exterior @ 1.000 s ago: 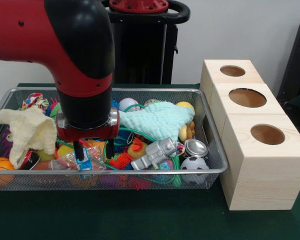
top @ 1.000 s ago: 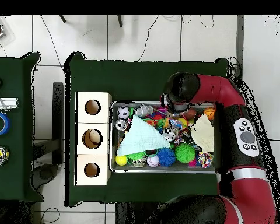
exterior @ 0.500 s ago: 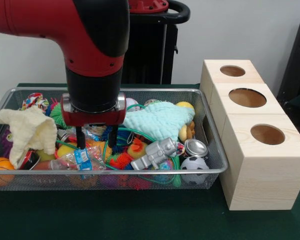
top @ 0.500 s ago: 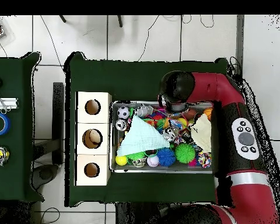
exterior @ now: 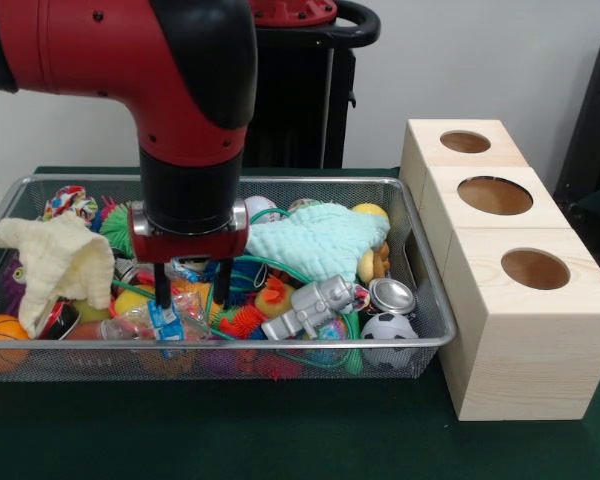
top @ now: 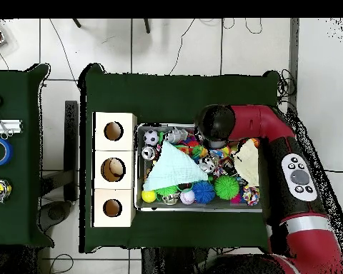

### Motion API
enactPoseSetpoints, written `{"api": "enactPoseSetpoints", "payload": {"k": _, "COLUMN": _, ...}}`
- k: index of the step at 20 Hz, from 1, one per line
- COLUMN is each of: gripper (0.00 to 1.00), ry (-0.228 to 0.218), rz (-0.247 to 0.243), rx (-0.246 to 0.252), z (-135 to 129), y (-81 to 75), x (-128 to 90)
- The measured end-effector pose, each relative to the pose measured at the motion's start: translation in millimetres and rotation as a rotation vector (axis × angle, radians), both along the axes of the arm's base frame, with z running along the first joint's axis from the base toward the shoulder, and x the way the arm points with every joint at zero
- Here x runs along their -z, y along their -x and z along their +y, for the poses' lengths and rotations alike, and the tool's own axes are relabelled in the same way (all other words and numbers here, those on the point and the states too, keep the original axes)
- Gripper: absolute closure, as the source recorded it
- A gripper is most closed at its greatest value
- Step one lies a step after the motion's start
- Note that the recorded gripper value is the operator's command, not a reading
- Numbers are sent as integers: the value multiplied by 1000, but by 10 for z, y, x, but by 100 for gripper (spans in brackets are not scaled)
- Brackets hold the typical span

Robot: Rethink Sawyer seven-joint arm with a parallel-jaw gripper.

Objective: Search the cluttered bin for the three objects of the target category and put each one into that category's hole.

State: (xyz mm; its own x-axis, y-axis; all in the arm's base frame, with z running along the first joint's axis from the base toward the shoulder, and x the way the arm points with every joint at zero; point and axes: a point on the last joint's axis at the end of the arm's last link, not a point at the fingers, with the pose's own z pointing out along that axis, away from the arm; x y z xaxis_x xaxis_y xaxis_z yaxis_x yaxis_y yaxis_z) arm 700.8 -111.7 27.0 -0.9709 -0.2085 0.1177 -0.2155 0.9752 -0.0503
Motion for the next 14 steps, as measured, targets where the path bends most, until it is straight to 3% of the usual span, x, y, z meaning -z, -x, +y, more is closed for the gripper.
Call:
{"api": "enactPoseSetpoints", "payload": {"k": 6, "gripper": 0, "ry": -18, "rz": -40, "rx": -8, "z": -52, "y": 122, "x": 206}}
{"api": "enactPoseSetpoints", "payload": {"k": 14, "gripper": 0, "ry": -21, "rz": -62, "rx": -9, "z": -57, "y": 107, "x": 187}}
